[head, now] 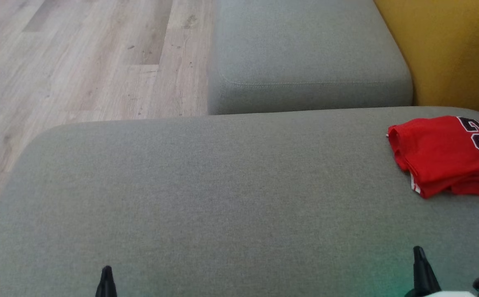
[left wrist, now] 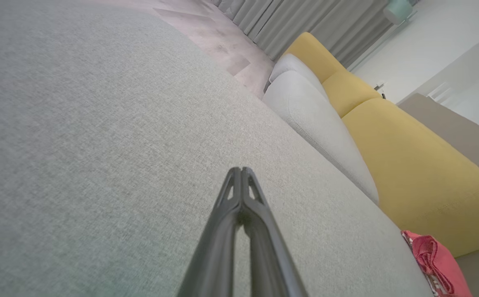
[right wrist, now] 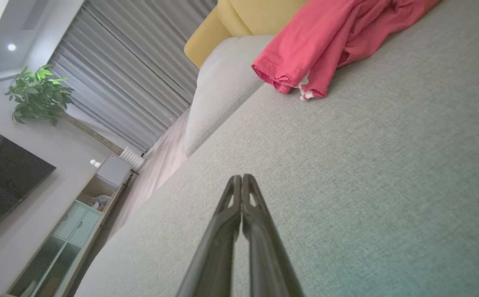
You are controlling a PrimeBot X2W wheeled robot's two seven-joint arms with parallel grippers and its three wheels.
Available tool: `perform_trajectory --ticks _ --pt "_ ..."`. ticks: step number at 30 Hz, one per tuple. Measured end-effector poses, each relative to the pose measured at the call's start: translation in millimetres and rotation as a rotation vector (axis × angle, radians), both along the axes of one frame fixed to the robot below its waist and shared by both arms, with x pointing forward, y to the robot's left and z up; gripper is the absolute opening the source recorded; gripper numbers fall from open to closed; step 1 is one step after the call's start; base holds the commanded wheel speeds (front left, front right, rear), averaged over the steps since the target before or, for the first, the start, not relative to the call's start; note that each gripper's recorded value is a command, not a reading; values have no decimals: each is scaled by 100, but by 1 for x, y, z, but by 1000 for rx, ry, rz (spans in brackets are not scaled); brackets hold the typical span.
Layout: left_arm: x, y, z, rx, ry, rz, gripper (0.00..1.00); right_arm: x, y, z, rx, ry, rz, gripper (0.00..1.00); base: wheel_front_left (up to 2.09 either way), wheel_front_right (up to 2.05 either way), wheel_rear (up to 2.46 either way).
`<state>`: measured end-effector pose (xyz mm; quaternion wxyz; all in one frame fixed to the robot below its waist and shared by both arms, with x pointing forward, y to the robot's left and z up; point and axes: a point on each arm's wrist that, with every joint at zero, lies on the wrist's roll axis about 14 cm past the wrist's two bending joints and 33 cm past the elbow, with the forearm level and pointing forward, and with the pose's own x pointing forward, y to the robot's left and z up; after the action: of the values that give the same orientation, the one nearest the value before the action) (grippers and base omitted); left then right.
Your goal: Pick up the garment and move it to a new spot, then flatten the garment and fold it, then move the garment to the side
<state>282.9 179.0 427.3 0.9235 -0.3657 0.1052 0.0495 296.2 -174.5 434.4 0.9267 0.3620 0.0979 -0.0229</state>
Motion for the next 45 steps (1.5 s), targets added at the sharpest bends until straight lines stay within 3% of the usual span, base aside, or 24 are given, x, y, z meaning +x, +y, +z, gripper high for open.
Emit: perform_trajectory --ticks 45 --pt "56 8 25 -503 -49 81 0 47 -20 21 513 -29 -138 0 0 0 0"
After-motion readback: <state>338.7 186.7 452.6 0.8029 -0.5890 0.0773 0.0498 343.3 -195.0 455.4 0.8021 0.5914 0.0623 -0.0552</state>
